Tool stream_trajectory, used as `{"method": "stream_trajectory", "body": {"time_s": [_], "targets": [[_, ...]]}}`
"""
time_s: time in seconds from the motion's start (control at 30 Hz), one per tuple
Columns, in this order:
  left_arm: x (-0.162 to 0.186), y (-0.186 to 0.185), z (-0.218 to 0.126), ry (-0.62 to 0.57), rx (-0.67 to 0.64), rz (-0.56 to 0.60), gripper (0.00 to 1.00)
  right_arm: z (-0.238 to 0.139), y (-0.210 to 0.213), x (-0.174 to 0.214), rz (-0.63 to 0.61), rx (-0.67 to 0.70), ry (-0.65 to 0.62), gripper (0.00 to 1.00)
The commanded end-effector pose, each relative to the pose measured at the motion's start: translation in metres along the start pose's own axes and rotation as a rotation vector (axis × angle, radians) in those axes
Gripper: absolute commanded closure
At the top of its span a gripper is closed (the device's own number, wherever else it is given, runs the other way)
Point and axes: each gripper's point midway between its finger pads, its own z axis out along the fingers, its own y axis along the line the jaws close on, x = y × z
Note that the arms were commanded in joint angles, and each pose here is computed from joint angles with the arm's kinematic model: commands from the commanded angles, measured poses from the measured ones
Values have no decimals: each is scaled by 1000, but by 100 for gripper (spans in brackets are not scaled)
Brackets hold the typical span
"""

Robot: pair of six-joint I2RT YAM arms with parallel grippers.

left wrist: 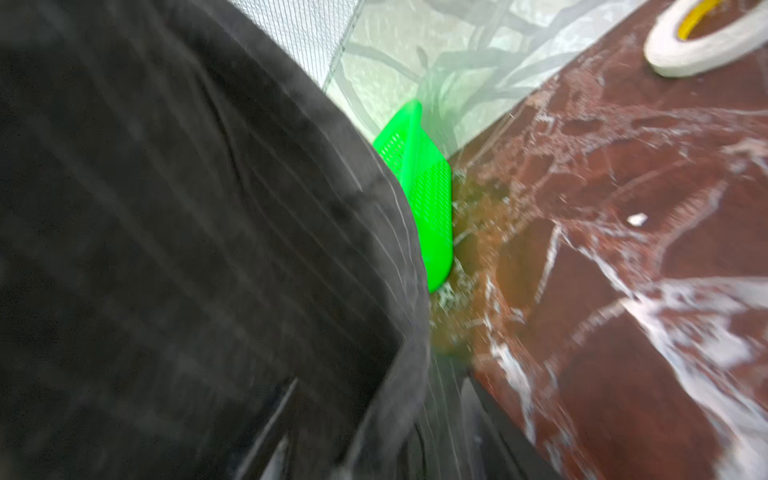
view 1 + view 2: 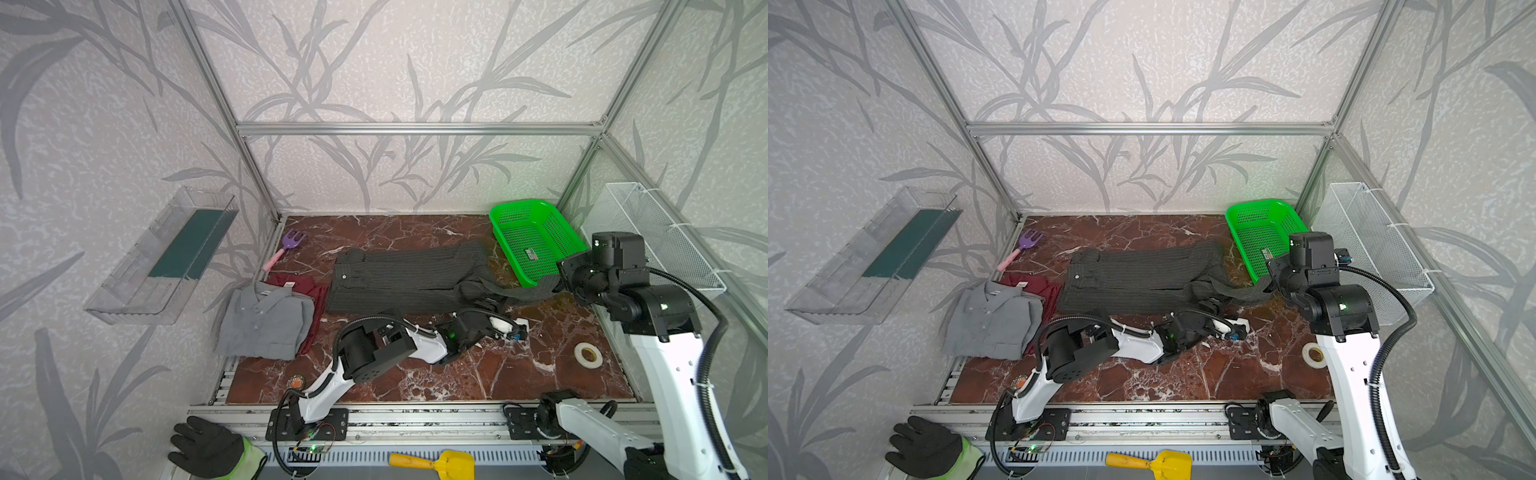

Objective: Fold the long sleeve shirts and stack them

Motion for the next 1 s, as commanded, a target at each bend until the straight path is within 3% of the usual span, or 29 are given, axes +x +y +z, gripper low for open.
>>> {"method": "stream_trajectory", "body": {"time_s": [0.0, 0.1, 0.2, 0.63, 0.97], "targets": [[-3, 4, 14, 1, -48, 49, 50, -5, 2, -1, 15, -18, -1, 100], [-4, 1, 22, 11, -21, 54, 63, -7, 2, -1, 20, -24, -4, 100], [-2, -1, 27, 21, -12, 57, 65, -8, 3, -2, 18, -29, -4, 100], [16, -19, 29, 84, 20, 88, 44, -12, 7, -5, 24, -47, -16, 100], [13, -13, 25, 84, -38, 106, 38, -10, 7, -6, 17, -45, -24, 100]]}}
